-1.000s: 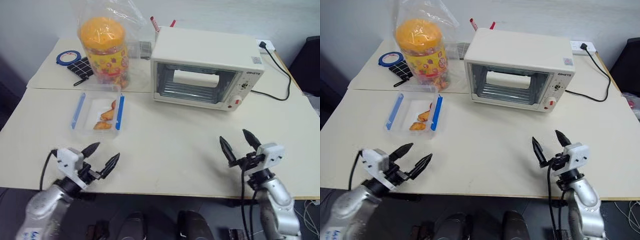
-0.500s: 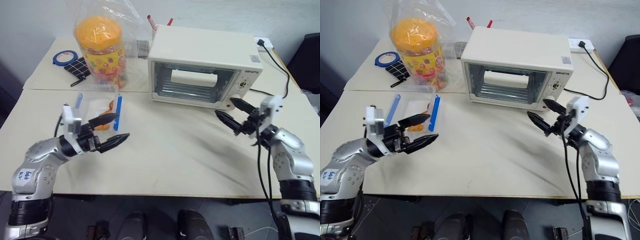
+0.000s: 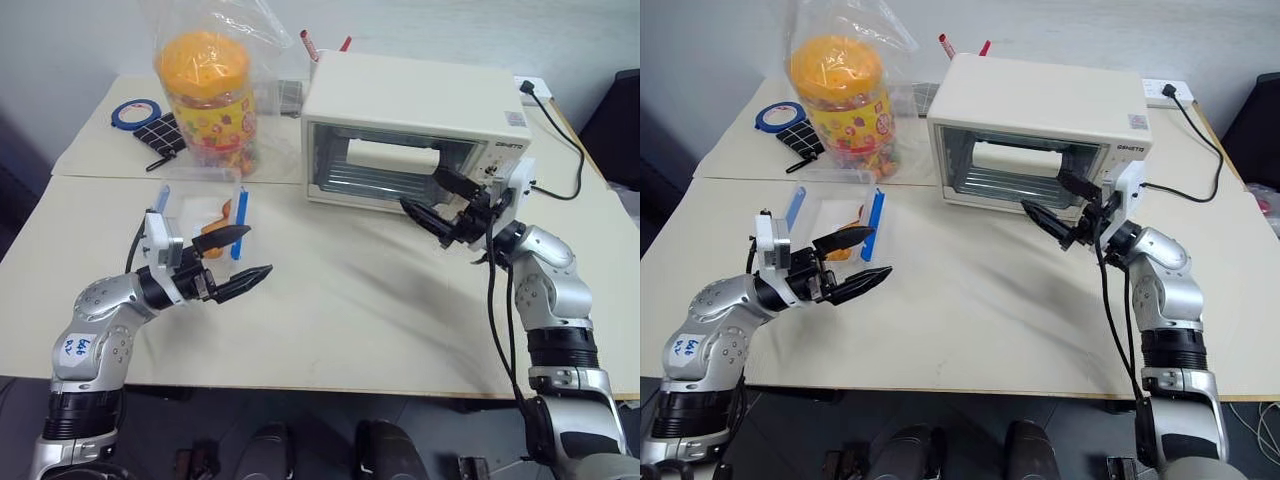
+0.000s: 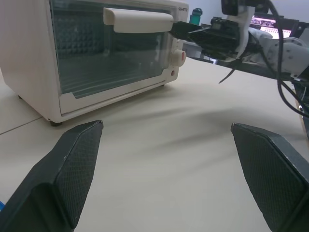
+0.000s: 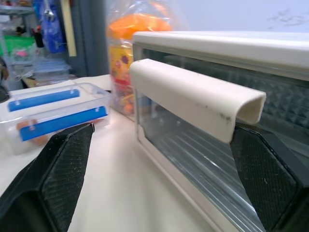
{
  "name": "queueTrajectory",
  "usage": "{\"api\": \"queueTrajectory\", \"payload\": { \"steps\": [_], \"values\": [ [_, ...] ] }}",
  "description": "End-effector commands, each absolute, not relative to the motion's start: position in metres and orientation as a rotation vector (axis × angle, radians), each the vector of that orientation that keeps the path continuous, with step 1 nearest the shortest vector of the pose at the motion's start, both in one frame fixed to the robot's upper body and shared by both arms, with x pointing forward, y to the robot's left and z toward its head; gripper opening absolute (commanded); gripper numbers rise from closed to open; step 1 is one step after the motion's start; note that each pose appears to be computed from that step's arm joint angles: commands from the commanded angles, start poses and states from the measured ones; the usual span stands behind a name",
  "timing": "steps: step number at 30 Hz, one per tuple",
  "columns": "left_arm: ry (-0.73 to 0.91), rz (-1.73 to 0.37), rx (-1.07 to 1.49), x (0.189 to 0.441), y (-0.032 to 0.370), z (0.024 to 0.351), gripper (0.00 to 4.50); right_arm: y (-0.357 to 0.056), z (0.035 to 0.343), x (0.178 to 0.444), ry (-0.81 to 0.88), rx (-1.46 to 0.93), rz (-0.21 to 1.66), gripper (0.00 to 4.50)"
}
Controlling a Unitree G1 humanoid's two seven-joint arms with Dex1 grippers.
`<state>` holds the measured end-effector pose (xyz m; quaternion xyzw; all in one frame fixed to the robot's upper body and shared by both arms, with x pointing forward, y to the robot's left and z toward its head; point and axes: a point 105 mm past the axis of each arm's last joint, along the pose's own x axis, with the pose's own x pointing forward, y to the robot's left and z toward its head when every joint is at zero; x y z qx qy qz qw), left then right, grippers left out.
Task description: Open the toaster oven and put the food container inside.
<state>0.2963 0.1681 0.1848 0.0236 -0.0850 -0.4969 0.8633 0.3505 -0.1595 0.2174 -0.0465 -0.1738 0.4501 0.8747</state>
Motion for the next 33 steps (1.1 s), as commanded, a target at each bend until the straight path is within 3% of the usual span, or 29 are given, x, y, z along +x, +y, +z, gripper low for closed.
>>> {"api": "queueTrajectory", "payload": {
  "steps": [1, 6, 9, 16, 22, 27, 33],
  "values": [
    [-0.244, -1.000, 0.061, 0.303, 0.173, 0.198, 4.50, -0.150, 0.213, 0.328, -0.420, -0.254, 1.019, 4.48],
    [-0.268, -1.007, 0.042, 0.314, 0.168, 0.207, 4.50, -0.148, 0.179, 0.309, -0.348, -0.334, 1.062, 4.48],
    [-0.293, -0.996, 0.056, 0.334, 0.157, 0.217, 3.91, -0.150, 0.162, 0.304, -0.314, -0.353, 1.043, 4.50],
    [-0.375, -1.005, 0.107, 0.382, 0.108, 0.245, 1.76, -0.152, 0.154, 0.306, -0.311, -0.375, 0.994, 4.50],
    [-0.285, -1.038, 0.223, 0.404, 0.077, 0.228, 0.03, -0.156, 0.151, 0.305, -0.313, -0.388, 0.957, 4.50],
    [-0.226, -1.190, 0.373, 0.390, 0.060, 0.206, 0.03, -0.178, 0.144, 0.289, -0.275, -0.392, 0.877, 4.50],
    [-0.072, -1.243, 0.520, 0.380, 0.053, 0.170, 0.03, -0.216, 0.120, 0.242, -0.136, -0.390, 0.766, 4.50]
  ]
}}
